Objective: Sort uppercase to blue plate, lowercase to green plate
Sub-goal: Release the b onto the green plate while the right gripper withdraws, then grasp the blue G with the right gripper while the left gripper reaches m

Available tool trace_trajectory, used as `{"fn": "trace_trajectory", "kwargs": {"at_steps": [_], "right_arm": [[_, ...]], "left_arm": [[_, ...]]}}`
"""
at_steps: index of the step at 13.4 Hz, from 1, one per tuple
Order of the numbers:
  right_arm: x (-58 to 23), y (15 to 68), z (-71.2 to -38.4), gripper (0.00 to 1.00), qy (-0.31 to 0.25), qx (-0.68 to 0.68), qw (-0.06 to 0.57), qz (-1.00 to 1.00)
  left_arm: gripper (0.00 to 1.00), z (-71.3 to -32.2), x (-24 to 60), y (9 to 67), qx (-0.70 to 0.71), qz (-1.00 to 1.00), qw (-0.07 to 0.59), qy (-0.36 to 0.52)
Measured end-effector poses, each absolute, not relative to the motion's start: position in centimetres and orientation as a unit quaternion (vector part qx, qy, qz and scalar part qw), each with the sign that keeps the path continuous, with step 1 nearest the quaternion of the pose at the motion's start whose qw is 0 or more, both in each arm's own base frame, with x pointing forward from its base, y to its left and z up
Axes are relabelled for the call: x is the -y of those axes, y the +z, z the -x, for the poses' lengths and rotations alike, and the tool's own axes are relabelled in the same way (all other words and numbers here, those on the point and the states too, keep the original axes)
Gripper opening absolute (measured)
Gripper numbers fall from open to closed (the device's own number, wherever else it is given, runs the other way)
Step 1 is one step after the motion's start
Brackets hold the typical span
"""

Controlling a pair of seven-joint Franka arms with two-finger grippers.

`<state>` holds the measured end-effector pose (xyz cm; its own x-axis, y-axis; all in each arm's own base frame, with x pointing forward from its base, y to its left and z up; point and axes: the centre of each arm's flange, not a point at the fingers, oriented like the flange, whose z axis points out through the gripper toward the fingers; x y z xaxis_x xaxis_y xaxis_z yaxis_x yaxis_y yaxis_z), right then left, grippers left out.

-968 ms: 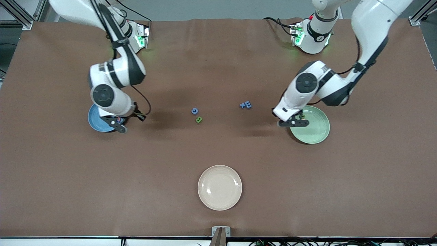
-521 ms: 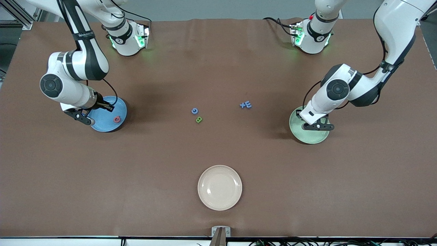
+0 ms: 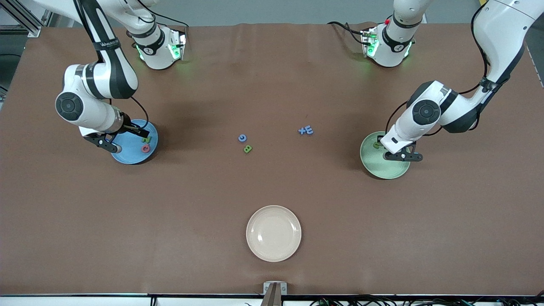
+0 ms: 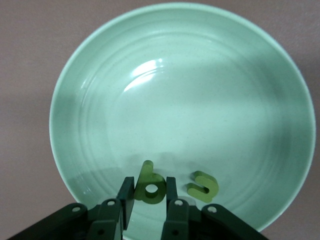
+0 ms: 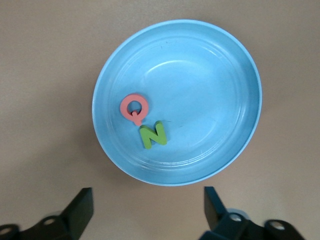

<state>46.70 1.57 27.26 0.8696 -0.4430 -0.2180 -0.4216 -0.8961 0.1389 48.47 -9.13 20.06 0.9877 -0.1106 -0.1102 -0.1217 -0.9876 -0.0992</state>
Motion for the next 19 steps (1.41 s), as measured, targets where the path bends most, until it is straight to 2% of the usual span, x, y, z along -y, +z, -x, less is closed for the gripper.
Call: {"fn": "trace_trajectory", "kwargs": {"at_steps": [4,5,8,11,12,19], "right_arm": [[-7.3,27.7,-47.1,1.0,-0.084,0.224,0.043,-0.97],[-9.8,27.7,-46.9,1.0,-0.071,0.227,0.038,-0.971],[-17.1,26.3,-45.8,1.0,-0.062,0.241,-0.005,-0.969],[-20.7,24.6,-45.2,1.0,-0.046,0.231,-0.023,-0.972],[-21.8,24.1,-45.1,1.0,-0.037,0.231,-0.026,-0.972],[-32.3,20.8,-41.7,0.99,-0.017,0.313,-0.029,-0.949]], "left_arm": [[0.3,-48.2,9.1,19.8,-0.06,0.995,0.053,0.056],[0.34,-48.2,9.0,19.8,-0.06,0.995,0.052,0.056],[0.65,-48.3,9.0,19.8,-0.059,0.995,0.052,0.055],[0.96,-48.8,10.0,20.6,-0.066,0.996,0.049,0.043],[1.0,-49.1,10.8,21.0,-0.068,0.996,0.048,0.037],[1.0,-48.5,22.0,24.0,-0.093,0.995,0.039,-0.01]]}}
